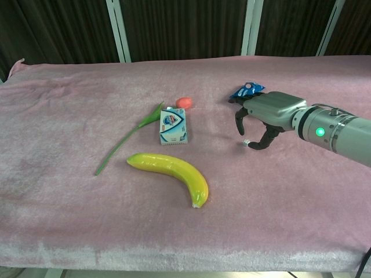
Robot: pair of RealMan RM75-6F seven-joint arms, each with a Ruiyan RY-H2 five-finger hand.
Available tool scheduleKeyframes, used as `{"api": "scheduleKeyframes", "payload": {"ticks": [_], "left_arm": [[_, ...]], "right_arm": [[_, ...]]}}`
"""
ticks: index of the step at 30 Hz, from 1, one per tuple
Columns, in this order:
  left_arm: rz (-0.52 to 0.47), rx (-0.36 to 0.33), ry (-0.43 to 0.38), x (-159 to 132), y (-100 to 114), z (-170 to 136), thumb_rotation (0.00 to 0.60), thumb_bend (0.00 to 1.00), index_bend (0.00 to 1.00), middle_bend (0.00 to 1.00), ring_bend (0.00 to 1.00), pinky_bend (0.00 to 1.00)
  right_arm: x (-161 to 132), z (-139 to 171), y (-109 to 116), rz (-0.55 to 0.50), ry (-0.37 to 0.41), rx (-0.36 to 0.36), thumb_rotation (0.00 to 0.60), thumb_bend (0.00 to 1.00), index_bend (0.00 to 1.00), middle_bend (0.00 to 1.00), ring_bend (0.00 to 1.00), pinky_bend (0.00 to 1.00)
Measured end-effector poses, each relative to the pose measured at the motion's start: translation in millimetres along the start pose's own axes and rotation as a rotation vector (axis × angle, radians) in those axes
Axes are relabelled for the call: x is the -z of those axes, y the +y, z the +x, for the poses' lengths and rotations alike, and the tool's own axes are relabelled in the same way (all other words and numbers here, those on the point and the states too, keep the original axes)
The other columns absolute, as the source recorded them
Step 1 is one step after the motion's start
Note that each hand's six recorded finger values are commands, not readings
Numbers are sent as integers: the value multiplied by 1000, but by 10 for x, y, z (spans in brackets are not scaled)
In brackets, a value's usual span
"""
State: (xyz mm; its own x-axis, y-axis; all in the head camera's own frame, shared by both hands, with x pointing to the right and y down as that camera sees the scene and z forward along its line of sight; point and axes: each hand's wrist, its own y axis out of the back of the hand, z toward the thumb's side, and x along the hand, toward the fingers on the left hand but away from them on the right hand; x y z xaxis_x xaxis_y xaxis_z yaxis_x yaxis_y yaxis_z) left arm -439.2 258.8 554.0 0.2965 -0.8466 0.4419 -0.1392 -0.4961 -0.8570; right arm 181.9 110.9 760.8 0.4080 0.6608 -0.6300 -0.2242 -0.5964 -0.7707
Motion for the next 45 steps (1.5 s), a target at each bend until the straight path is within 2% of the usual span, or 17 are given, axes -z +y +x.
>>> {"api": "scheduleKeyframes", "payload": {"ticks": [17,22,28,32,35,38,40,42,45], "left_arm": [[8,-3,2,-5,0,-9,600,420,0,0,0,0],[7,-4,4,-3,4,-5,600,420,0,0,0,0],[6,-7,5,3,11,-11,600,420,0,0,0,0],[7,-9,8,9,15,-25,600,420,0,0,0,0],[10,-8,10,8,10,-32,600,420,0,0,0,0],[14,-5,11,2,-2,-34,600,420,0,0,0,0],[17,-1,11,-4,-15,-32,600,420,0,0,0,0],[21,4,11,-12,-31,-25,600,420,0,0,0,0],[25,7,10,-20,-45,-12,600,420,0,0,0,0]], "right_arm": [[-14,-49,-80,8,-5,-28,600,441,690,56,0,0],[-20,-55,-88,9,-6,-28,600,481,725,63,0,0],[-53,20,42,-9,15,20,600,483,727,64,0,0],[-38,188,257,-17,34,98,600,482,709,64,0,0],[40,373,447,-27,32,165,600,483,655,65,0,0],[201,577,636,-33,8,223,600,461,390,58,0,0],[290,671,715,-45,-9,233,600,371,147,32,0,0],[390,751,785,-72,-35,231,600,282,54,9,0,0],[510,848,881,-123,-75,242,600,208,6,0,0,0]]}}
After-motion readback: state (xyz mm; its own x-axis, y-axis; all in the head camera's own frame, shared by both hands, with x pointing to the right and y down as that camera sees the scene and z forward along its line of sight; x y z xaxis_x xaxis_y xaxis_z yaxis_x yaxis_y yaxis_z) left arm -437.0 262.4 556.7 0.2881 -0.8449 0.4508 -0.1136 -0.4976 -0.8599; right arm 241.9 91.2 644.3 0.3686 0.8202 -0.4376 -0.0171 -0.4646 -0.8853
